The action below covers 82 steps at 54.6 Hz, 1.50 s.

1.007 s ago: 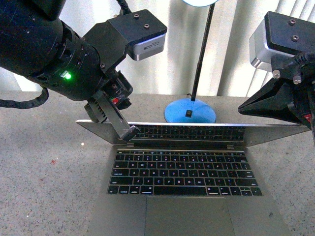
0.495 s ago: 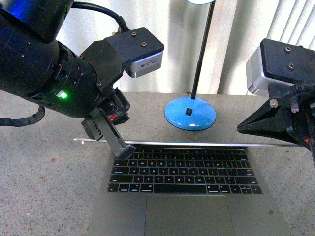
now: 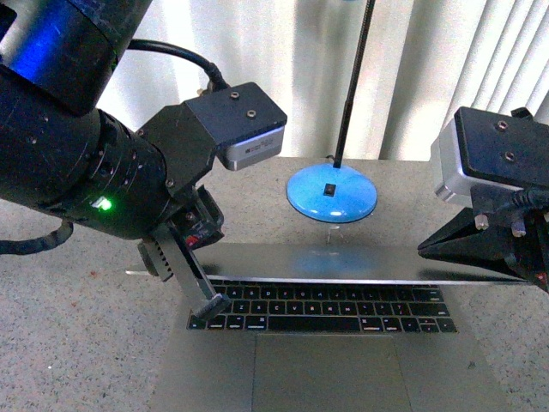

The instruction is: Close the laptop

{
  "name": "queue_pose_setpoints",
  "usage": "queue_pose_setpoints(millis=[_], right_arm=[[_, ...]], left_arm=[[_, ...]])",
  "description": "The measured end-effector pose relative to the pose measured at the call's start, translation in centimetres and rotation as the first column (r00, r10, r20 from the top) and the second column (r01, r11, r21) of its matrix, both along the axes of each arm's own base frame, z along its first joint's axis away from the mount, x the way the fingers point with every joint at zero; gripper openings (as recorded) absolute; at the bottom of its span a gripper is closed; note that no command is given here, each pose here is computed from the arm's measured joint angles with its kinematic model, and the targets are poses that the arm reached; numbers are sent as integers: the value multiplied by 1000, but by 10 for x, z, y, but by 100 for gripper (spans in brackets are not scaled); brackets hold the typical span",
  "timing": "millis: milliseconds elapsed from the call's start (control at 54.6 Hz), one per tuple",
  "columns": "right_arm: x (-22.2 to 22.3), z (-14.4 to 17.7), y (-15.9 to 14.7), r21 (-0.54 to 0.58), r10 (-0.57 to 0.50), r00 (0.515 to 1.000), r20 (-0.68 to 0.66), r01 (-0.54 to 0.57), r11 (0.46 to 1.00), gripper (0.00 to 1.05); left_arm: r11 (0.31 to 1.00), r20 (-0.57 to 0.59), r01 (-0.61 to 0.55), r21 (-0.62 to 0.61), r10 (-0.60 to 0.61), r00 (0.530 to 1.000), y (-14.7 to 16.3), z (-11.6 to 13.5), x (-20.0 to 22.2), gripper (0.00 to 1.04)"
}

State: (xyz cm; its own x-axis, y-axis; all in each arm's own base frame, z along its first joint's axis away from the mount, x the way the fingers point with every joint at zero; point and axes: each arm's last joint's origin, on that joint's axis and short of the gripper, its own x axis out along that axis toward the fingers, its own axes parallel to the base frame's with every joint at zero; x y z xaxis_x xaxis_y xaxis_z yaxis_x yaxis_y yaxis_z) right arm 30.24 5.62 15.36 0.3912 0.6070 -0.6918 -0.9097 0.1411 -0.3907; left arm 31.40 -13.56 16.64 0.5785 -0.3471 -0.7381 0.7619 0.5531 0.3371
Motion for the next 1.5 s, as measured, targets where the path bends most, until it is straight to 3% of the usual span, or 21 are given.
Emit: queue_pose_setpoints(millis=[1502], right_arm=[[-13,-46,1,-28,23,996,-90,-26,999,3]], left_arm=[[999,-94,38,-5,-38,995,-10,-43,-16,4]])
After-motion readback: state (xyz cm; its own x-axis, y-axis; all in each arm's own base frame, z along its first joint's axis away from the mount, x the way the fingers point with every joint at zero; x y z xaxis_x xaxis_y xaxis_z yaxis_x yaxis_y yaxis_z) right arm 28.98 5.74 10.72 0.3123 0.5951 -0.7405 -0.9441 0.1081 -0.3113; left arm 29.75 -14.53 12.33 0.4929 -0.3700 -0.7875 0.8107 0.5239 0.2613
